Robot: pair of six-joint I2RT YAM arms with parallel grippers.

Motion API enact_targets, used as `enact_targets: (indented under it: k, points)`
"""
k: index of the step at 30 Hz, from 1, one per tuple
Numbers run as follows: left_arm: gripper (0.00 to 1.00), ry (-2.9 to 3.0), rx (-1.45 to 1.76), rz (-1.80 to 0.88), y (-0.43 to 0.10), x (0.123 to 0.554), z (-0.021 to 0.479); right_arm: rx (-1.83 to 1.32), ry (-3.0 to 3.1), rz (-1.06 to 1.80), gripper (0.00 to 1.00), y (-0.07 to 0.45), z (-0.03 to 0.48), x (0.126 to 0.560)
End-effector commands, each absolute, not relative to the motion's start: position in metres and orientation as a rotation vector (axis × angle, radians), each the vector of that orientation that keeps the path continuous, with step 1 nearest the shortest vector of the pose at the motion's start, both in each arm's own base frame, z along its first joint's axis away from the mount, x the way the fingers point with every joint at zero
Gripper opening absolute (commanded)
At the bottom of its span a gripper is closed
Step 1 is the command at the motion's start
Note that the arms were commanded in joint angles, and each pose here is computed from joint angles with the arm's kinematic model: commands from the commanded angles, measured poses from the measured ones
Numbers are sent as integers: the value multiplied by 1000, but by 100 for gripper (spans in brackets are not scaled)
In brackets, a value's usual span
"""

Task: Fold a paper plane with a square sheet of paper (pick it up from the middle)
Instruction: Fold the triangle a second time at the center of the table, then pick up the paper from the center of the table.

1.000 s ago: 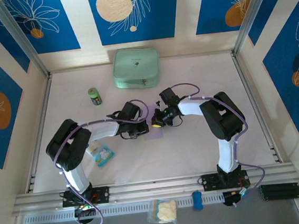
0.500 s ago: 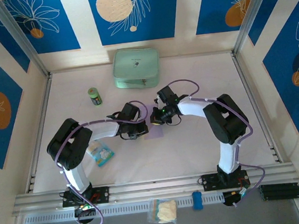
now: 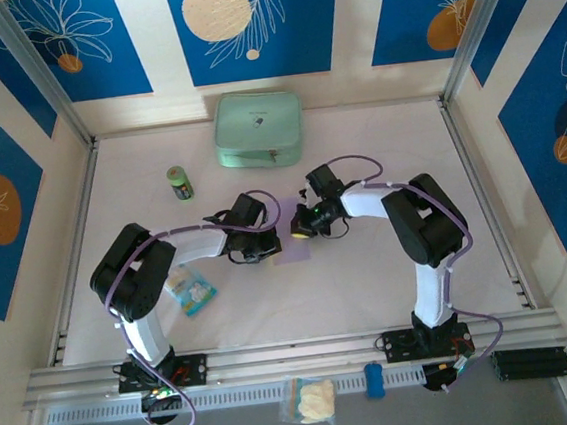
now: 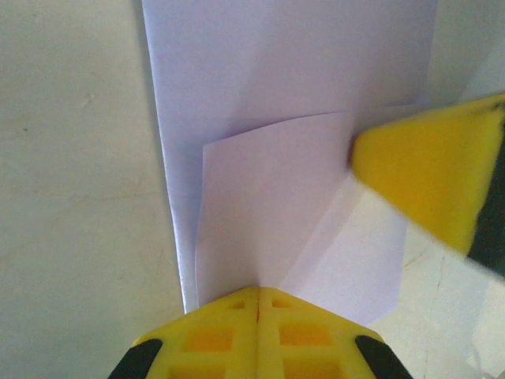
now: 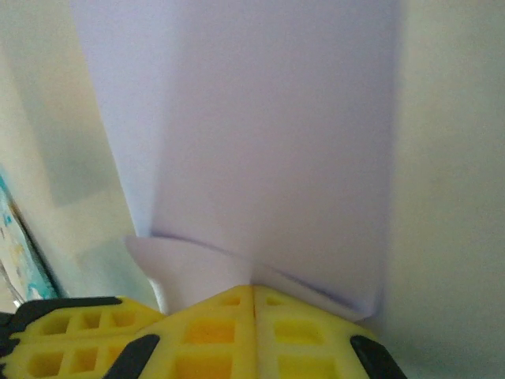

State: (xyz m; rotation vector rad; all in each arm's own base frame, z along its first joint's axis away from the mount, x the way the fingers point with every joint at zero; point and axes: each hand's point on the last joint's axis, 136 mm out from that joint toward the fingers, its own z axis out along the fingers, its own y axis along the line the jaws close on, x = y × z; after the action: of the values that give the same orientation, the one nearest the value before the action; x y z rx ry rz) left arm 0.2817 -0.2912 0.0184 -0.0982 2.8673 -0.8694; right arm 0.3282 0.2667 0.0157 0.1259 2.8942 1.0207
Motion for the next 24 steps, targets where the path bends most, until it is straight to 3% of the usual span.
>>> enact_targets:
  k: [1, 5, 9, 10, 16, 20, 24]
  points:
    - [0, 3092, -224, -611, -247, 240, -27, 261, 2865, 887, 0, 222, 1, 360]
    - [0, 3063, -196, -679, -258, 247, -17, 290, 2812, 880, 0, 208, 24, 379]
    - [0, 2957, -118, -832, -287, 274, 23, 309, 2786, 906, 1, 211, 51, 371]
    - [4, 2924, -104, -871, -294, 281, 35, 329, 2796, 911, 3, 212, 52, 365]
    - [31, 2772, -122, -903, -302, 316, 76, 539, 2844, 949, 33, 220, 52, 328]
    - [29, 2749, -177, -898, -297, 331, 70, 630, 2855, 998, 43, 233, 52, 315]
    - [22, 2766, -196, -897, -300, 336, 59, 663, 2885, 974, 44, 243, 44, 308]
